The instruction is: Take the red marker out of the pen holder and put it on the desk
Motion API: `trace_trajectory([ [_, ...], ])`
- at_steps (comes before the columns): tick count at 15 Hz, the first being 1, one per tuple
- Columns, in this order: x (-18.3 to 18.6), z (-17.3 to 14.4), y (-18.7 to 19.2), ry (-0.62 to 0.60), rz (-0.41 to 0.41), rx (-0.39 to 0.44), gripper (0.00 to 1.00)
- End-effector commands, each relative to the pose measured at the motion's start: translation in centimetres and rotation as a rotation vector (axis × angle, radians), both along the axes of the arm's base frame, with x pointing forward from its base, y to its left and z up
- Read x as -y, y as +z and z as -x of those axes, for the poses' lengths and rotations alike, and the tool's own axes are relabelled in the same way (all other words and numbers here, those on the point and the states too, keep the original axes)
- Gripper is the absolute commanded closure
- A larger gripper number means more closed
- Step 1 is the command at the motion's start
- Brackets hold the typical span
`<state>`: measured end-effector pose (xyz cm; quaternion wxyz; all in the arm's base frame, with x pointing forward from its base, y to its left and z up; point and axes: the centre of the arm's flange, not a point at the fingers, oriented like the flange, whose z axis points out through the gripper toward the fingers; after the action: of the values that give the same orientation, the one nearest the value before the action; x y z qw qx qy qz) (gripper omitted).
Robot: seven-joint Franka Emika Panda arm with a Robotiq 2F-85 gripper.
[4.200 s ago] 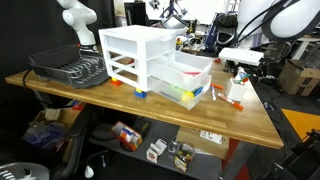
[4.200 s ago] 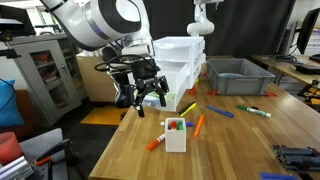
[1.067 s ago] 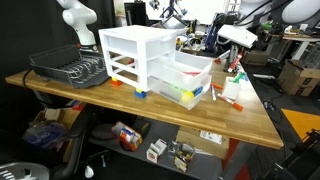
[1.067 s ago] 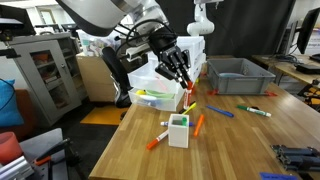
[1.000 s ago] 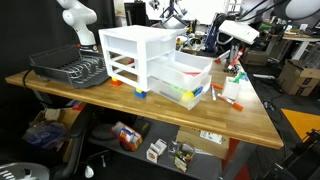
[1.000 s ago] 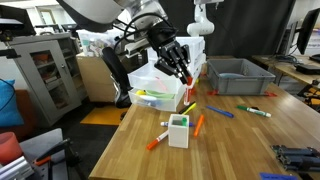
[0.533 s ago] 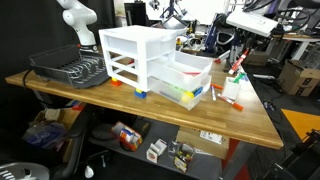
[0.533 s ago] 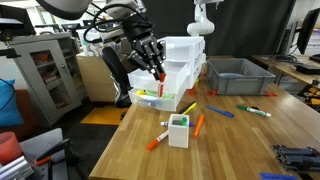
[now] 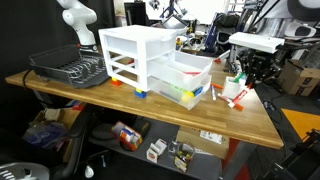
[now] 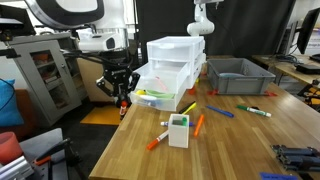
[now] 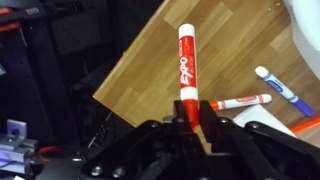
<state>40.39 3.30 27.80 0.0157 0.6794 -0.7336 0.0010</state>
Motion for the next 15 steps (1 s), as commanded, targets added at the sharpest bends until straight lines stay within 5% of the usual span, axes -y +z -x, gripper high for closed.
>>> trace_trajectory([
  [1, 1.8, 1.0, -2.7, -0.134, -0.131, -0.031, 0.95],
  [13, 9.4, 0.4, -12.0, -0.470, -0.294, -0.015, 0.95],
  [15, 9.9, 0.1, -12.3, -0.493, -0.313, 0.000, 0.54],
])
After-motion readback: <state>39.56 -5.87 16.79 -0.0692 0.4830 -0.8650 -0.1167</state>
